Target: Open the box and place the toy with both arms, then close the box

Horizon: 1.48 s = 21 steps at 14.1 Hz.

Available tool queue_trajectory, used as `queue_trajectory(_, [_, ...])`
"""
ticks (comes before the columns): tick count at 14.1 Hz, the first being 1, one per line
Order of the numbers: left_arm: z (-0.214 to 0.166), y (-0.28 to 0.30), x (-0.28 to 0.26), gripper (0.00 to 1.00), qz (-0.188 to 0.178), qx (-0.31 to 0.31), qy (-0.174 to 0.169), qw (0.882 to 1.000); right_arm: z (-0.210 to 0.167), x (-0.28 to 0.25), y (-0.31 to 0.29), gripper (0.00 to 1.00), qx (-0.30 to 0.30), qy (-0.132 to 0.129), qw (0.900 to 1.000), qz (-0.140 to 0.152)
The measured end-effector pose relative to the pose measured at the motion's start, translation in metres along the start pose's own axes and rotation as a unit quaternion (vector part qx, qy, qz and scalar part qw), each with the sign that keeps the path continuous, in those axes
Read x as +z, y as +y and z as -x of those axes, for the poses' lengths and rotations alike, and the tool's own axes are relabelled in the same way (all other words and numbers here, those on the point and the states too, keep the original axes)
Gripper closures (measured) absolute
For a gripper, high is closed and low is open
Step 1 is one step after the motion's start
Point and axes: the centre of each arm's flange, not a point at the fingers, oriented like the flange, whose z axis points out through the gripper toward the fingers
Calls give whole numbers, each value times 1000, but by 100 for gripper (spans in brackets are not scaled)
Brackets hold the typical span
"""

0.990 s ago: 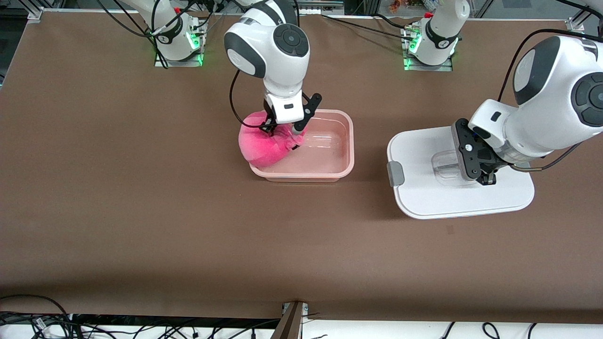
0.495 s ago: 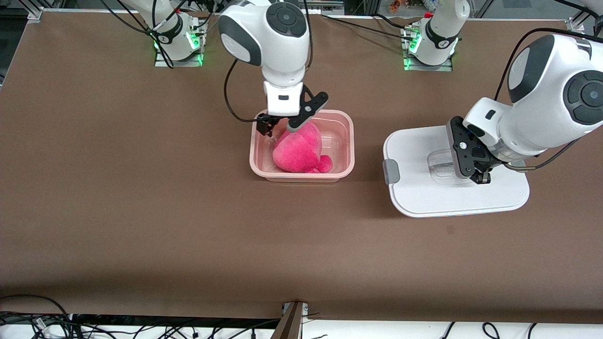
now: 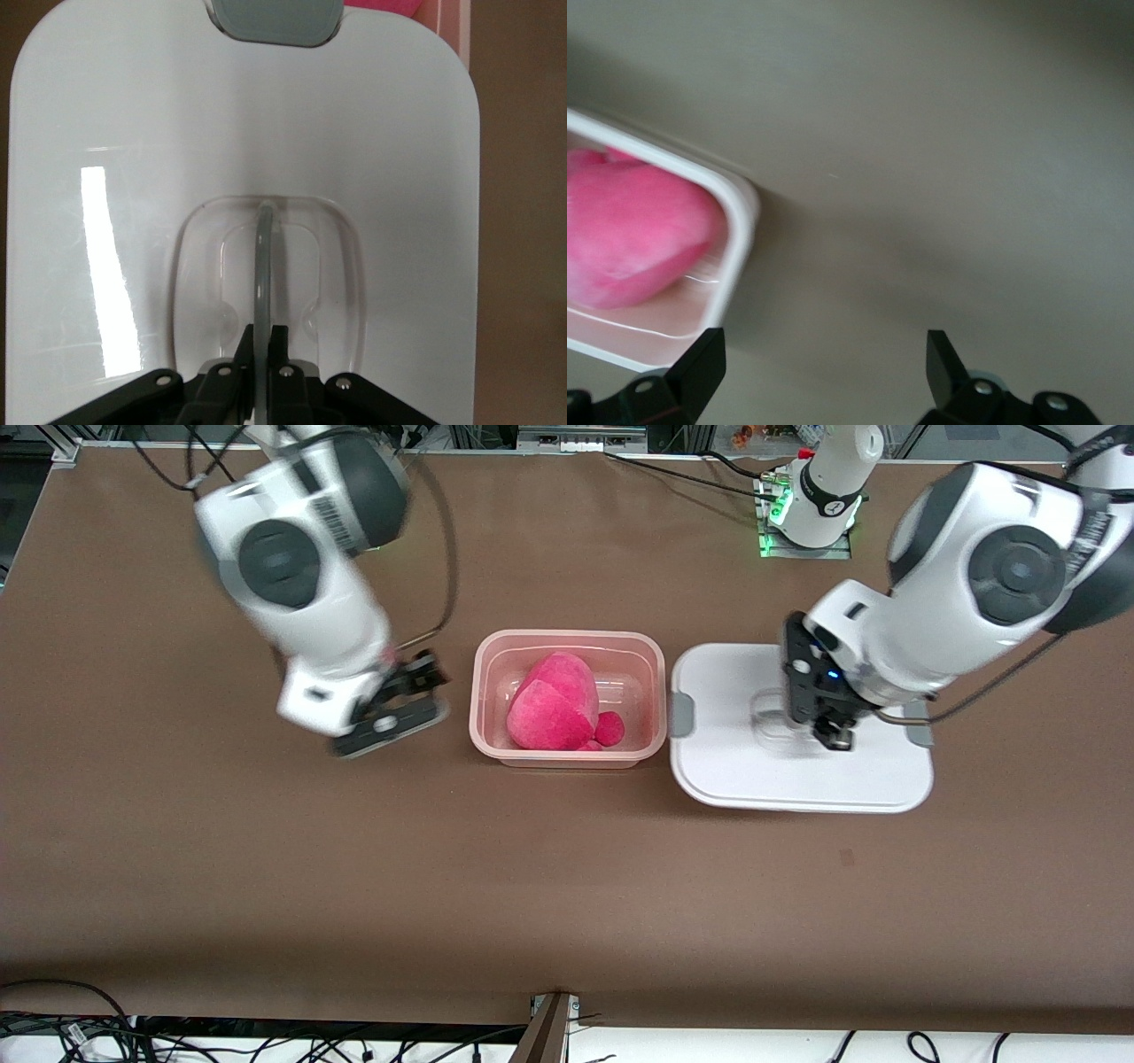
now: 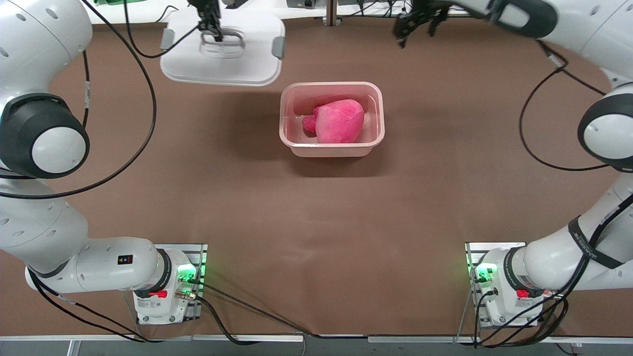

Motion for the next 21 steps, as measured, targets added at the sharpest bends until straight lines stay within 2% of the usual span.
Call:
queue_trajectory(3, [-92, 18, 39, 93, 19, 15, 7, 1000, 13, -4, 85, 0, 64, -27, 998, -5])
queue_trajectory(6, [-185, 41, 99, 93, 36, -13, 24, 999, 28, -17, 138, 0, 107, -30, 994, -4])
queue_trajectory(8, [-225, 47, 134, 93, 45, -19, 57, 997, 33, -20, 155, 0, 121, -31, 992, -4])
queue_trajectory(12, [-247, 45, 175, 93, 54, -30, 81, 995, 49, -35, 187, 0, 149, -45, 988, -5])
queue_trajectory(16, [-249, 46, 177, 93, 54, -35, 78, 995, 63, -62, 216, 0, 177, -31, 984, -5])
queue_trajectory(21, [-248, 45, 179, 93, 56, -78, 73, 993, 81, -89, 227, 0, 194, -12, 981, 15])
